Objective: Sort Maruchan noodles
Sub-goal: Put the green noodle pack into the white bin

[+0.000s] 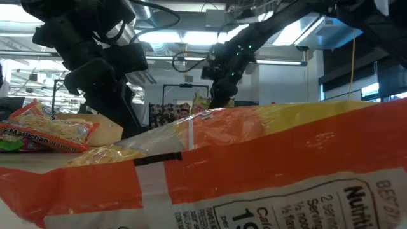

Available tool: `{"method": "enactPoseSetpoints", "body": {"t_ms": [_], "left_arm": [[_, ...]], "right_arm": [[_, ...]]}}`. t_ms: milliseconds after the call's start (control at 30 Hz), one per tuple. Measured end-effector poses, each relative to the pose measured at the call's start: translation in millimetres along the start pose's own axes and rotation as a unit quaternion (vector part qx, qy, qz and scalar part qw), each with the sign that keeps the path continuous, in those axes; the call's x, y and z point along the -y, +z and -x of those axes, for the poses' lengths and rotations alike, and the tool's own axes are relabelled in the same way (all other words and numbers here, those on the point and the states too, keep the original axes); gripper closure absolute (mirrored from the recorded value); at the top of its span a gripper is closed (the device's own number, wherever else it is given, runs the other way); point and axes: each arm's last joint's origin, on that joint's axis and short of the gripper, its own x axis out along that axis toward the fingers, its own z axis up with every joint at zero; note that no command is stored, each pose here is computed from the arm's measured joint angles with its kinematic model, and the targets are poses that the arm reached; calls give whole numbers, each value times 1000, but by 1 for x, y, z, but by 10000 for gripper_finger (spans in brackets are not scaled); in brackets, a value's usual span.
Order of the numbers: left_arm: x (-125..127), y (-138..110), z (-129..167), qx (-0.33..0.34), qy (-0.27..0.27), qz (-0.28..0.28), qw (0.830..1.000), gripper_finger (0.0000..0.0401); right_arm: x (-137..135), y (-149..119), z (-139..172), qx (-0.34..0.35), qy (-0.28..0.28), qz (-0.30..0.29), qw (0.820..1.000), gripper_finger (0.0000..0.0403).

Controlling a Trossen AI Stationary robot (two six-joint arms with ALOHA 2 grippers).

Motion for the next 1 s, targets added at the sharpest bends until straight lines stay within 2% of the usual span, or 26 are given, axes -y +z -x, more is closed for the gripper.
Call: {"method": "enactPoseSetpoints", "body": {"t_ms": [200,400,767,900,1000], "left_arm": [[0,1,0,5,-2,2,1000,178],[1,2,0,12,-4,4,1000,178],[1,3,0,13,-4,2,1000,178],[1,3,0,13,-4,3,1000,178],[1,3,0,13,-4,12,1000,178]], "right_arm": [[2,-10,-24,-30,-1,-6,1000,283],[2,-12,-29,-44,-11,-19,999,277],[2,-9,-25,-67,-42,-17,997,184],[5,4,-9,-75,-74,-25,994,172],[3,11,-3,-78,-74,-31,994,171]]}}
